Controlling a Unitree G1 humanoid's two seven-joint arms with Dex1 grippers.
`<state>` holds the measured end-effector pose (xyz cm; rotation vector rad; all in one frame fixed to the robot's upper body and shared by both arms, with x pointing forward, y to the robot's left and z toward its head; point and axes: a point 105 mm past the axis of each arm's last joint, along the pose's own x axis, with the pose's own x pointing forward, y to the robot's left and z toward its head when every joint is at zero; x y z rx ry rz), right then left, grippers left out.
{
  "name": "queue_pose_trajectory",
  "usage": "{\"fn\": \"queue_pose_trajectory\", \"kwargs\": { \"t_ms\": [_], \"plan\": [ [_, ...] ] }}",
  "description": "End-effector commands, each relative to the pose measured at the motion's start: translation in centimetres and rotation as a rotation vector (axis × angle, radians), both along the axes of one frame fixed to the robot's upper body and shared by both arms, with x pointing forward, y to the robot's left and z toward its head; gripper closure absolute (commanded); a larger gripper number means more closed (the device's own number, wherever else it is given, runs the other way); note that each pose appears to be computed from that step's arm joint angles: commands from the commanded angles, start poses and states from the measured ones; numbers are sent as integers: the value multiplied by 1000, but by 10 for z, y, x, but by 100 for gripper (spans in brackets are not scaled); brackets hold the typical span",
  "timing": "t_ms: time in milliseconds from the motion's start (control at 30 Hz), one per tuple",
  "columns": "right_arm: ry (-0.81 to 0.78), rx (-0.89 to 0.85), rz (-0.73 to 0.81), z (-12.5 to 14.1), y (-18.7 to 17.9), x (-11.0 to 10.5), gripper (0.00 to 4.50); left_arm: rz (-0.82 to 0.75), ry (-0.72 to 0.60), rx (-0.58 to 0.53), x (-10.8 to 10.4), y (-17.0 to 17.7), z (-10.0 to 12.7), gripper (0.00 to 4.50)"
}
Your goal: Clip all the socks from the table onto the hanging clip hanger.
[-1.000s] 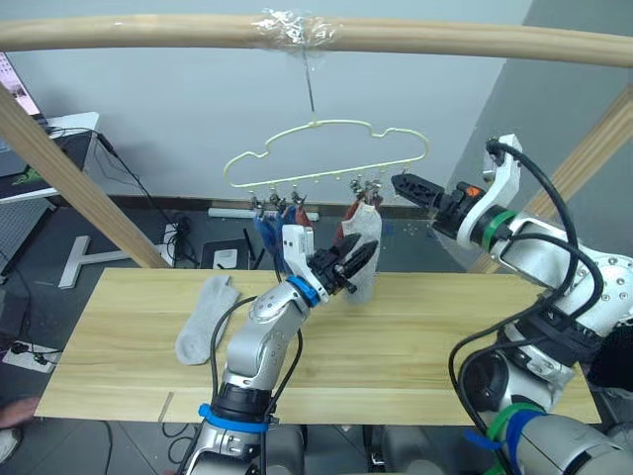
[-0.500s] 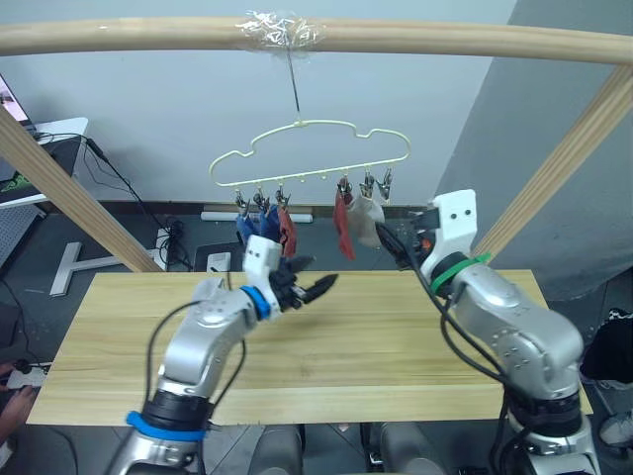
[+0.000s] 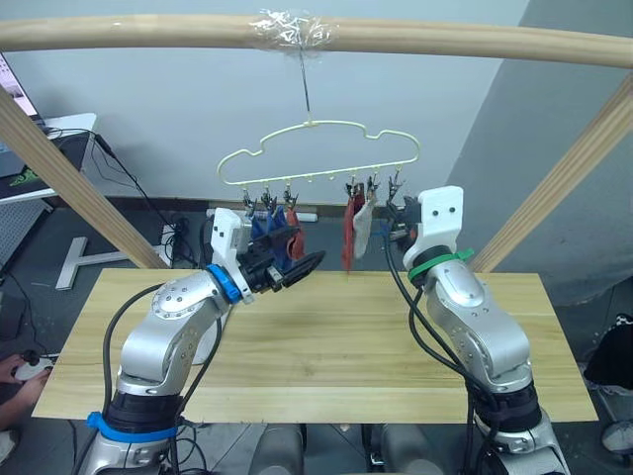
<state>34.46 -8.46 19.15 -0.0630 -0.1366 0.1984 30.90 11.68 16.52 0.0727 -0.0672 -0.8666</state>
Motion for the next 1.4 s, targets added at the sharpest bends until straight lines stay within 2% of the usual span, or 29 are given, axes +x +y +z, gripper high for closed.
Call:
{"fn": "queue_pose_trajectory", "kwargs": {
  "t_ms": [33,333,700,1400],
  "plan": [
    [-55,8,-52,13,-6,6,314,-30,-48,-23,-8,-8,15,94],
    [-39,26,-34,9,7,21,314,-29,-53,-22,-7,1,21,94],
    [-66,33,-62,18,8,35,314,-75,-75,-64,-14,-5,34,94],
    [-96,35,-48,25,13,39,314,-114,-79,-135,-17,-13,50,94]
  ]
}}
